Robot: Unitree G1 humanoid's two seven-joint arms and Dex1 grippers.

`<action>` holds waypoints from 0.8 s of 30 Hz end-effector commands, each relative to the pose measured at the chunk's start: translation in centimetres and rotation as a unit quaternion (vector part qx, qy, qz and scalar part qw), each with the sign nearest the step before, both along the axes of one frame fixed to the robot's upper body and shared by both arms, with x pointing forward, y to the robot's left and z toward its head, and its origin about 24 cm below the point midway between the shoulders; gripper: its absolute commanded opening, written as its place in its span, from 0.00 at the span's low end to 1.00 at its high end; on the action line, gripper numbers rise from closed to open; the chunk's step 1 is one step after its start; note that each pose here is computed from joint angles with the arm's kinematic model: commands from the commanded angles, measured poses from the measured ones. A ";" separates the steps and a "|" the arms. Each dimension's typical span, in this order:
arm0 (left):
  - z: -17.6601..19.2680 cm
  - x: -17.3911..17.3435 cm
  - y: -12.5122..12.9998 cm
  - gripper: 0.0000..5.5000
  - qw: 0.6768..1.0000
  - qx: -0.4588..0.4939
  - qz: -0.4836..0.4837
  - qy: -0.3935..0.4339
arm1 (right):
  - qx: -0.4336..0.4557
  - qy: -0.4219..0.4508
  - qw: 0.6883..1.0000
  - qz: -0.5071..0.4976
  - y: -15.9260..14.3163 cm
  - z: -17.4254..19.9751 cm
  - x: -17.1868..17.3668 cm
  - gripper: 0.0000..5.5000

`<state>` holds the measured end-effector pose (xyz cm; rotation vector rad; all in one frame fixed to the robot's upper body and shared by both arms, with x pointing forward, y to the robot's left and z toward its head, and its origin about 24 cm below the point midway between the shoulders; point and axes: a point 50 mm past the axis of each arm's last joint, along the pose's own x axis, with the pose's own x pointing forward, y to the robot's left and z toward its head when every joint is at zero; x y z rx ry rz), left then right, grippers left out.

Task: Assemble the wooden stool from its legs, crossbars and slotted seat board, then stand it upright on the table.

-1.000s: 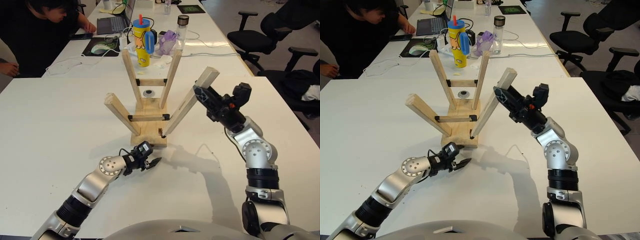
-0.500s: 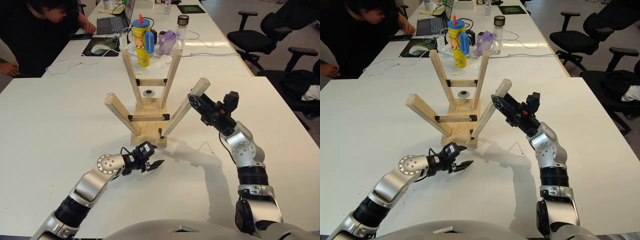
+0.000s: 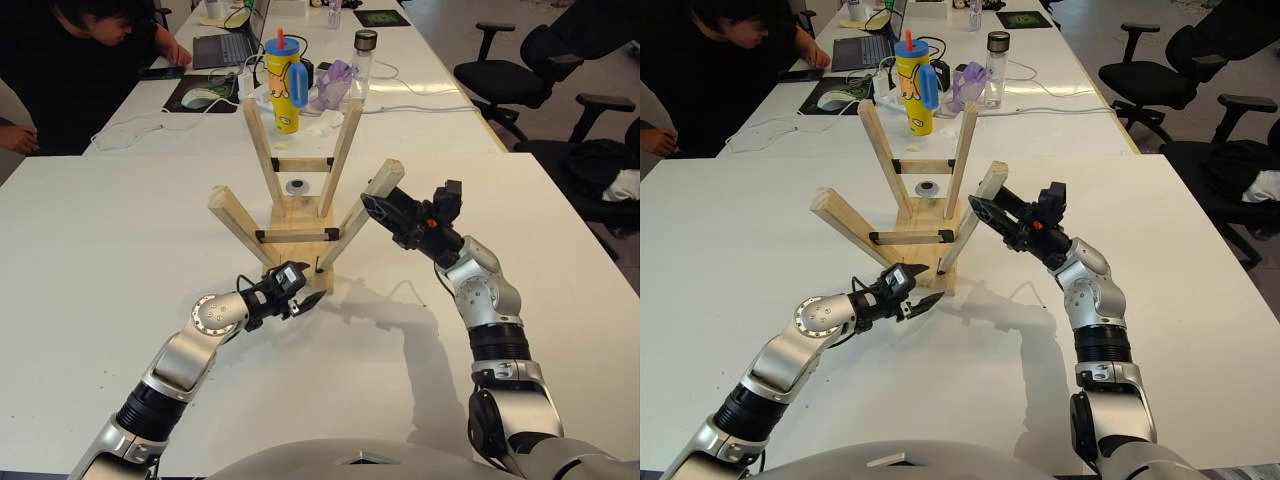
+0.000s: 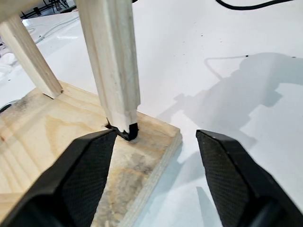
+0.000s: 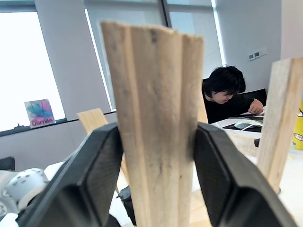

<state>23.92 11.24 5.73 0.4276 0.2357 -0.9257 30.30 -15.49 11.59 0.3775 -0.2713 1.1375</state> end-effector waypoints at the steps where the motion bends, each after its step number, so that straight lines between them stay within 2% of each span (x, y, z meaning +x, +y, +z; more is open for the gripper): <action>1: -1.4 -0.3 0.4 0.57 0.999 0.043 0.015 0.021 | -0.063 -0.015 0.998 0.028 1.0 0.0 -0.1 0.39; 8: -3.5 -1.1 1.0 0.57 0.993 0.090 0.022 0.078 | -0.135 -0.043 0.989 0.048 1.7 -0.4 -0.3 0.39; 15: -4.1 -1.5 1.0 0.57 0.991 0.082 0.035 0.100 | -0.200 -0.035 0.976 0.077 2.1 -2.2 -1.4 0.39; 24: -4.4 -1.6 0.4 0.57 0.991 0.072 0.040 0.107 | -0.207 -0.007 0.973 0.098 4.2 -3.6 -2.4 0.38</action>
